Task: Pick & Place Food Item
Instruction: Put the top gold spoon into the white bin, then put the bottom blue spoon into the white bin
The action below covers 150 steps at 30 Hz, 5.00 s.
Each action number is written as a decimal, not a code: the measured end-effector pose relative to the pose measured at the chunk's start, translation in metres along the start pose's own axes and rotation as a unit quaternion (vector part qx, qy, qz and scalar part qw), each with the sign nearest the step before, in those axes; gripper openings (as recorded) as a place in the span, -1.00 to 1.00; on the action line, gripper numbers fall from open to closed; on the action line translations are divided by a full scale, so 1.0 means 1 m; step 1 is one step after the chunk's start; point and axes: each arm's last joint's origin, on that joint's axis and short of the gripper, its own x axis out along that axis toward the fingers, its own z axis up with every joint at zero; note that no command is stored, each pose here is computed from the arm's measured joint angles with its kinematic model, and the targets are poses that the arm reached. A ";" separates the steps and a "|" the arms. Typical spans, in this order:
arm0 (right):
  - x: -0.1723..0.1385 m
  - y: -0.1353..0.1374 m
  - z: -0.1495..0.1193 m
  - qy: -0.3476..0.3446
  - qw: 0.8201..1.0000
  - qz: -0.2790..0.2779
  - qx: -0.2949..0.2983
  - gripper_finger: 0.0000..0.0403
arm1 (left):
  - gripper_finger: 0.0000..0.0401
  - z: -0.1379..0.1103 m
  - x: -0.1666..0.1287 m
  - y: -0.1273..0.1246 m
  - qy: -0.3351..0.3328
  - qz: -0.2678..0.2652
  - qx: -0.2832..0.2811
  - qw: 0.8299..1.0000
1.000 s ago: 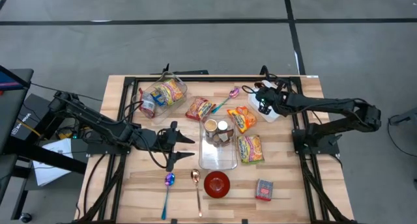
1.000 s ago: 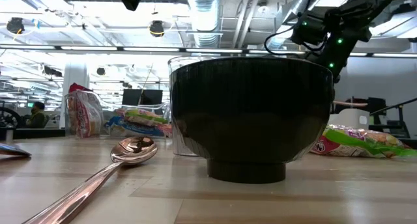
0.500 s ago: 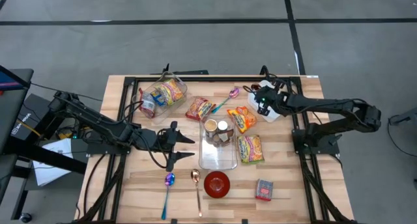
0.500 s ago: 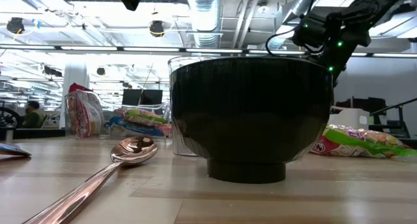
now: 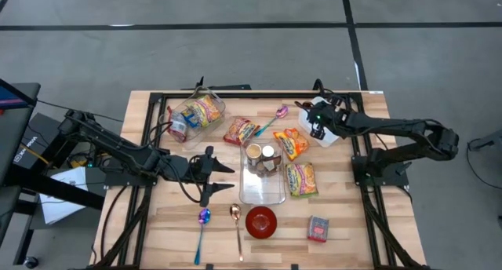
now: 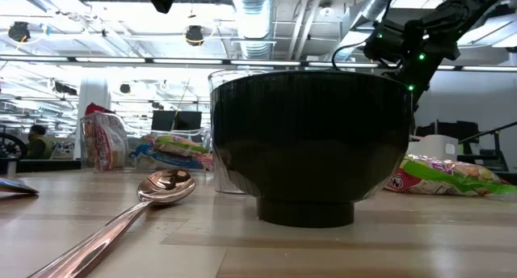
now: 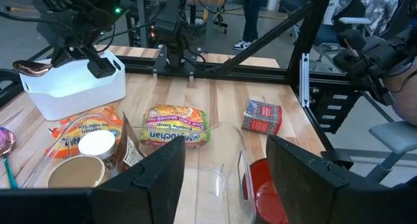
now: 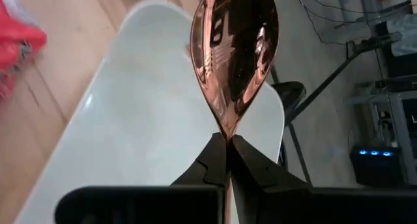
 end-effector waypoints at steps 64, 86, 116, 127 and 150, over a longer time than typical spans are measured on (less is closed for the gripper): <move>0.011 0.004 -0.013 -0.001 1.000 0.021 0.009 -0.71 | 0.04 0.000 0.000 0.000 0.000 0.000 0.000 1.000; -0.008 0.011 0.015 -0.086 0.996 0.016 0.024 -0.71 | 0.04 -0.001 0.000 0.001 0.004 0.002 0.010 1.000; -0.132 0.053 -0.011 -0.252 0.922 0.259 0.137 -0.71 | 0.04 0.015 0.012 0.047 -0.032 0.096 0.138 0.985; -0.181 0.072 -0.024 -0.333 0.848 0.392 0.128 -0.71 | 0.04 0.024 0.011 0.046 -0.070 0.094 0.196 0.974; -0.220 0.103 -0.022 -0.375 0.794 0.463 0.124 -0.15 | 0.04 0.030 0.010 0.045 -0.104 0.074 0.229 0.965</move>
